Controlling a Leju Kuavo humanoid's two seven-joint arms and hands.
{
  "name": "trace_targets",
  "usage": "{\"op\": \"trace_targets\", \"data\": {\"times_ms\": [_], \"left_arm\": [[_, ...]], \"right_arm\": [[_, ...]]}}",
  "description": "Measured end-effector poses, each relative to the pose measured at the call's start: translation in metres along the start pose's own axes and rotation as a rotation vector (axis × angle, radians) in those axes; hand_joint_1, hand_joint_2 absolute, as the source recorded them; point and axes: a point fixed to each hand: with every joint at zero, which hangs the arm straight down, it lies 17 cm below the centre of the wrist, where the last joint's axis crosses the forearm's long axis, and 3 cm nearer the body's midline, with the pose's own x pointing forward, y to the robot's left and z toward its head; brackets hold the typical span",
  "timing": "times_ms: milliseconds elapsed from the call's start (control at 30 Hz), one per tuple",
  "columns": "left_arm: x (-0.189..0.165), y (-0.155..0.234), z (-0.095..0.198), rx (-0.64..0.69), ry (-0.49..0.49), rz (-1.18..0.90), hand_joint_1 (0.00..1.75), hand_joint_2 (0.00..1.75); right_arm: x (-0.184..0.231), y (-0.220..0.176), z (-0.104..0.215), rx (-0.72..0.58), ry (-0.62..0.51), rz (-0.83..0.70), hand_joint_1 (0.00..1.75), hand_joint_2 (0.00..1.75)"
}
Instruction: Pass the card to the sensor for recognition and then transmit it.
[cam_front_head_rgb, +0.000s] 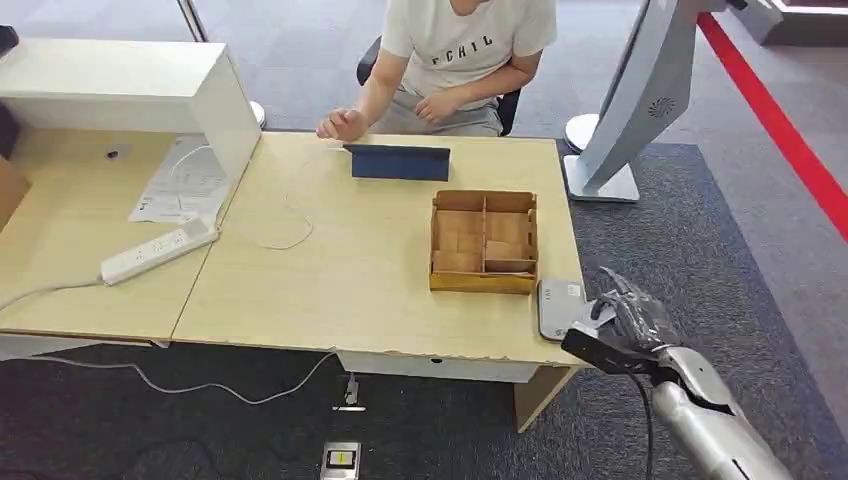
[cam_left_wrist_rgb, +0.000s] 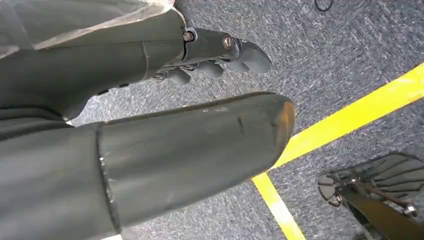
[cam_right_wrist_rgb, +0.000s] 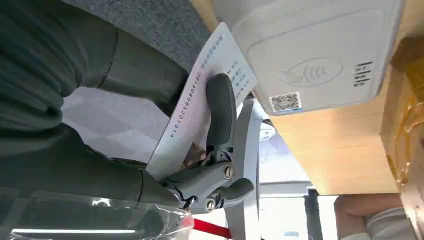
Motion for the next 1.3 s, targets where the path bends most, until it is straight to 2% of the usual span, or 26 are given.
{"op": "trace_targets", "data": {"times_ms": [133, 233, 467, 733, 1033, 1300], "left_arm": [[-0.001, 0.000, 0.000, 0.002, -0.001, -0.002, 0.00, 0.00], [-0.002, -0.001, 0.000, -0.007, 0.006, 0.002, 0.00, 0.00], [-0.008, -0.001, 0.002, -0.022, 0.042, 0.010, 0.00, 0.00], [-0.005, -0.002, 0.002, -0.024, 0.022, 0.004, 0.00, 0.00], [0.000, -0.001, 0.001, -0.024, 0.008, -0.029, 0.00, 0.00], [0.009, -0.006, 0.000, -0.040, -0.008, -0.051, 0.00, 0.00]], "right_arm": [[-0.014, -0.006, 0.003, 0.005, 0.020, -0.023, 1.75, 1.75], [-0.012, -0.026, -0.003, -0.021, 0.001, -0.079, 1.75, 1.75], [0.019, -0.130, -0.033, -0.168, -0.083, -0.131, 1.75, 1.75], [0.074, -0.216, -0.051, -0.290, -0.205, -0.041, 1.75, 1.75], [0.131, -0.252, -0.073, -0.328, -0.260, 0.062, 1.75, 1.75], [0.172, -0.233, -0.096, -0.236, -0.221, 0.108, 1.75, 1.75]]}}
